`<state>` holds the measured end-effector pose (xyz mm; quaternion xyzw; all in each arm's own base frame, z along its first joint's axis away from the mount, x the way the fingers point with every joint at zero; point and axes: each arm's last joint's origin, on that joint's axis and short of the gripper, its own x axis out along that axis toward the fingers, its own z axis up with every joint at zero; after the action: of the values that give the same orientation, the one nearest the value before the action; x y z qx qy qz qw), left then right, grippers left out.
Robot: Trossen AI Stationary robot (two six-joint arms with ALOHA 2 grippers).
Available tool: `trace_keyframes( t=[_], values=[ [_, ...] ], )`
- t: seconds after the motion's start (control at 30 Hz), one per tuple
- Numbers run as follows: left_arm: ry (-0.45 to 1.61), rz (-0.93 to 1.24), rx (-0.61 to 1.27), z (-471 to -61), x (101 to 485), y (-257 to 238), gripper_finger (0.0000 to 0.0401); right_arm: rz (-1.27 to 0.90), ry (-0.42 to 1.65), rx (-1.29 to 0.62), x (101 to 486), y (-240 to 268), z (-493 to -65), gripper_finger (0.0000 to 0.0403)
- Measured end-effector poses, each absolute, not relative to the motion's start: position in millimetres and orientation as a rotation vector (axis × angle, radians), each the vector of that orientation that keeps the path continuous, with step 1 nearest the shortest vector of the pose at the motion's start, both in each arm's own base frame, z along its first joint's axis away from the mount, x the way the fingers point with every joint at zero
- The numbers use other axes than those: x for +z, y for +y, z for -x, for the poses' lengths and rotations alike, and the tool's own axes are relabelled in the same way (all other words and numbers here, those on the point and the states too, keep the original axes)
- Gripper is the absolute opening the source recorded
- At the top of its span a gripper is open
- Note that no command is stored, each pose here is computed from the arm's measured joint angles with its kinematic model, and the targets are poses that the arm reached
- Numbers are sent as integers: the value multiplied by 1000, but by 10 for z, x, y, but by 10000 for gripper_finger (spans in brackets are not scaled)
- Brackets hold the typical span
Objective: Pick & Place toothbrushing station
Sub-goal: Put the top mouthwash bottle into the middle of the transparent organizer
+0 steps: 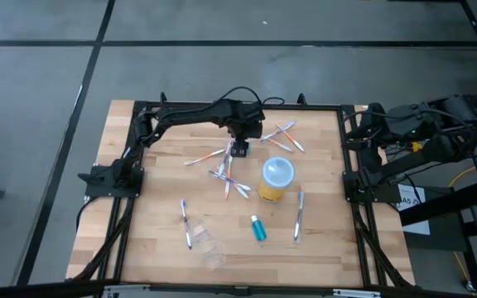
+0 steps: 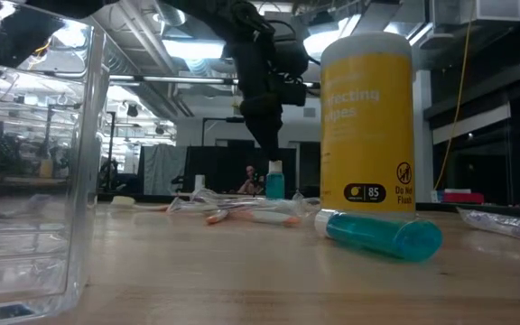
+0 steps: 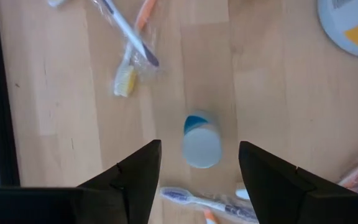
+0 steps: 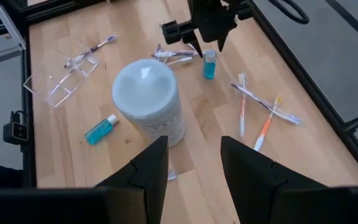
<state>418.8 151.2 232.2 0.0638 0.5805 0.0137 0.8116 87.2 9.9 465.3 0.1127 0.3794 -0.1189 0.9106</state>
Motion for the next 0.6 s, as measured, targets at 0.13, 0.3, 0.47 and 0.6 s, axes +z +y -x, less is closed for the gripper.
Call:
trace_keyframes(
  t=[0.13, 0.3, 0.47, 0.6],
  values=[
    [1233, -125, 37, -4186, 2330, 1522, 212, -232, 781, -245, 4653, 99, -869, 151],
    [1237, -107, 37, -4194, 2301, 1526, 212, -225, 783, -242, 4653, 99, -870, 151],
    [1238, -90, 31, -4208, 2267, 1522, 212, -225, 783, -242, 4653, 99, -870, 151],
    [1241, -92, 28, -4215, 2251, 1518, 212, -234, 785, -234, 4652, 102, -869, 151]
  ],
)
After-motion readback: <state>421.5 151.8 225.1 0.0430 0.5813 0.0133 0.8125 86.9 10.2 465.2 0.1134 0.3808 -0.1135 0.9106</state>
